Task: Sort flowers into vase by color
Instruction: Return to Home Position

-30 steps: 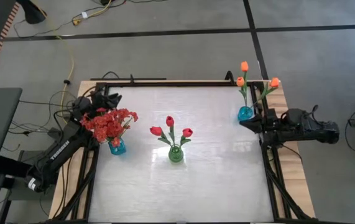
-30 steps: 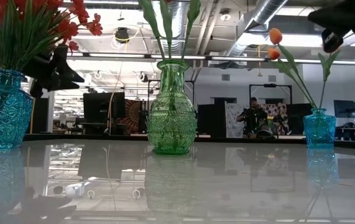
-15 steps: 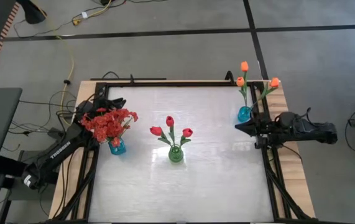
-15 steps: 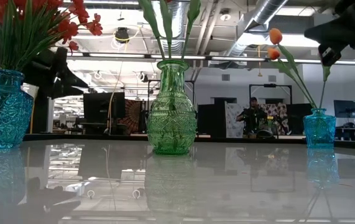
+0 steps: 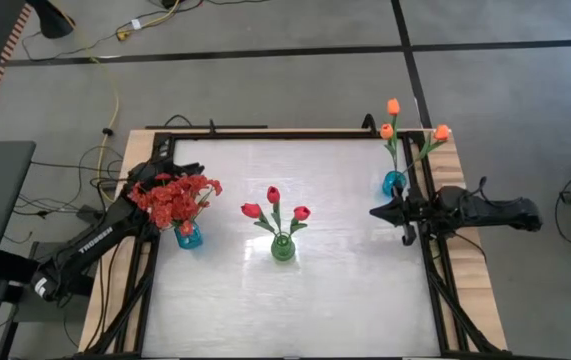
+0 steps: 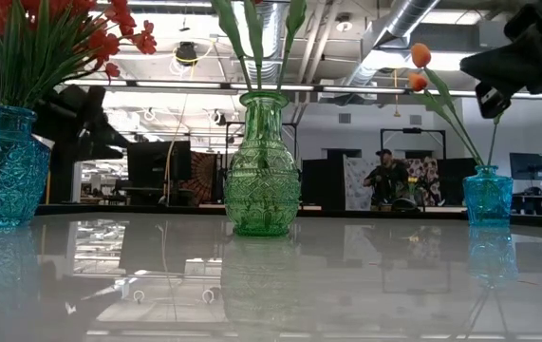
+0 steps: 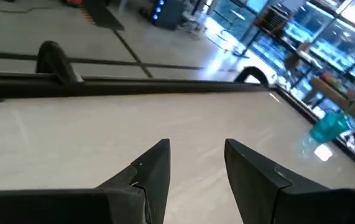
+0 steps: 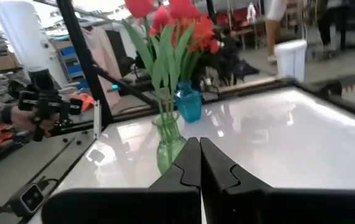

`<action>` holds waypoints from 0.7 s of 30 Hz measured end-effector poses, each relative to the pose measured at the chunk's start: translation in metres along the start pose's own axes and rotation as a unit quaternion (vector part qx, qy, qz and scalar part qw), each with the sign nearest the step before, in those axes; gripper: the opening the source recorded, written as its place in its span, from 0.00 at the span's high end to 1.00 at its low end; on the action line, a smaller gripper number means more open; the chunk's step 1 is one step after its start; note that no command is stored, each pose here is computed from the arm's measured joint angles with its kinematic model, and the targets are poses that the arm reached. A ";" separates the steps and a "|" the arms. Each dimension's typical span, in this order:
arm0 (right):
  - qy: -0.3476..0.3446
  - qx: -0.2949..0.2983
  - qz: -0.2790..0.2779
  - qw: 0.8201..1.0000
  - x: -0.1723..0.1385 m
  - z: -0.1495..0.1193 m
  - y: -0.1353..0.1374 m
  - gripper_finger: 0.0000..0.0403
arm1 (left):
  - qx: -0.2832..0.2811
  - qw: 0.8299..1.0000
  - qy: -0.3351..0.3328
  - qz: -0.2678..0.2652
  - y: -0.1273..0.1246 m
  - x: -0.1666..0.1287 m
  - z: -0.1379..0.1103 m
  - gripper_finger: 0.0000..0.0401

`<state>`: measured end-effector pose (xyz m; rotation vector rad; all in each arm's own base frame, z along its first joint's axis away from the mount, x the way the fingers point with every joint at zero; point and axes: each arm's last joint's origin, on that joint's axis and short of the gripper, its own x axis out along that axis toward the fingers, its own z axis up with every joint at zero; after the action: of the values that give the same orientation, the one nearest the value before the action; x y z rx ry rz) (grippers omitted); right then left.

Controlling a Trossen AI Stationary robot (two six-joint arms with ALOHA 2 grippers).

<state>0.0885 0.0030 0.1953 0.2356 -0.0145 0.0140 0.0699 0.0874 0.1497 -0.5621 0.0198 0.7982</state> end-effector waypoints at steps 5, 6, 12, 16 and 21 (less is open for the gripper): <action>-0.028 -0.024 0.010 0.999 0.004 -0.006 -0.001 0.95 | 0.039 0.998 -0.029 -0.036 -0.005 0.000 0.004 0.65; -0.028 -0.027 0.010 0.999 0.005 -0.009 -0.002 0.95 | 0.046 0.997 -0.037 -0.042 -0.007 0.000 0.005 0.65; -0.027 -0.026 0.021 0.999 0.008 -0.022 -0.005 0.95 | 0.066 0.994 -0.037 -0.082 -0.018 0.001 0.003 0.65; -0.013 -0.039 0.019 0.999 0.008 -0.025 -0.005 0.95 | 0.074 0.991 -0.023 -0.110 -0.030 0.000 -0.004 0.65; -0.003 -0.058 0.016 0.998 0.008 -0.027 -0.006 0.95 | 0.092 0.984 -0.026 -0.148 -0.046 -0.003 -0.010 0.65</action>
<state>0.0973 0.0037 0.1683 0.1194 -0.0258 0.0436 0.1007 0.0547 0.1635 -0.3577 -0.0369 0.5146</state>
